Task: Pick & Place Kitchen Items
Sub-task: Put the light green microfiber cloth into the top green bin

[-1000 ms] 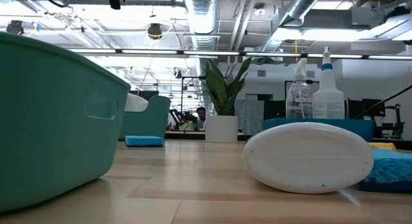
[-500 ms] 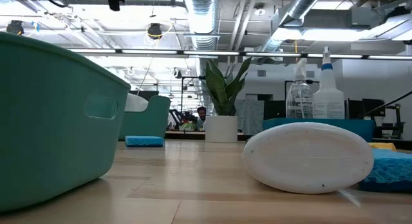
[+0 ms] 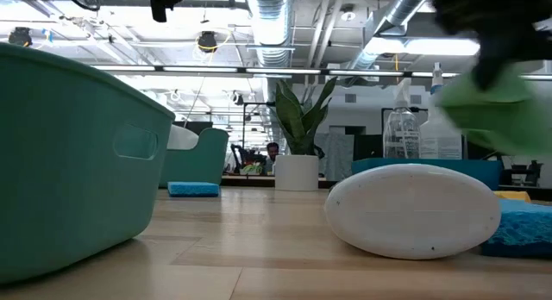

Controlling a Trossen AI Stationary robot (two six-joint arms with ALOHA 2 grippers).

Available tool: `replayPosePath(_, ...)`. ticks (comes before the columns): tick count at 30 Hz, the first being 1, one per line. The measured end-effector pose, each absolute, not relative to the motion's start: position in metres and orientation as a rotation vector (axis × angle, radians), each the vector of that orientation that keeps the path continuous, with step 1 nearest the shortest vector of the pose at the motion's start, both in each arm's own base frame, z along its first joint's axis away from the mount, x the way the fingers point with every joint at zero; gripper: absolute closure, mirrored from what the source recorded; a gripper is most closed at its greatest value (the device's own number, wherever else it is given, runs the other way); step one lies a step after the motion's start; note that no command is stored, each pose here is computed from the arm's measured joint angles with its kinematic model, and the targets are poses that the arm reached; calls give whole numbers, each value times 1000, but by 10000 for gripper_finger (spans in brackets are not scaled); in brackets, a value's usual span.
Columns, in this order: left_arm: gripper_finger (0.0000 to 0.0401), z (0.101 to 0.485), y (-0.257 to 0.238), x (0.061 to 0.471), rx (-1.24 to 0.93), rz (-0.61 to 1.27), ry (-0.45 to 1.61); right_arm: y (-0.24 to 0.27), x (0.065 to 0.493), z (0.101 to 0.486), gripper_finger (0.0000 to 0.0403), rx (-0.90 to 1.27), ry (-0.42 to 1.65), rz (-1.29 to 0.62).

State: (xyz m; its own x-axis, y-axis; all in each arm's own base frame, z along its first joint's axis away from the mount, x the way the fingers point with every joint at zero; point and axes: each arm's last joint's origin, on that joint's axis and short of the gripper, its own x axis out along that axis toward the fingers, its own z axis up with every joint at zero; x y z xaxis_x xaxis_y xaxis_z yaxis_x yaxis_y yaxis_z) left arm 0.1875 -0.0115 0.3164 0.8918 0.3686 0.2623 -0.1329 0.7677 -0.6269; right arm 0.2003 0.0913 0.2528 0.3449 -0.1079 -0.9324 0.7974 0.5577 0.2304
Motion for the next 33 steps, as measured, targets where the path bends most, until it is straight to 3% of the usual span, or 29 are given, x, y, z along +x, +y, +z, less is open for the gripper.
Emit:
replayPosePath(15, 54, 293, -26, 215, -722, 251, -283, 10, 268, 278, 403, 734, 638, -416)
replayPosePath(33, 54, 278, -20, 265, -750, 232, -246, -3, 286, 307, 403, 677, 384, -84)
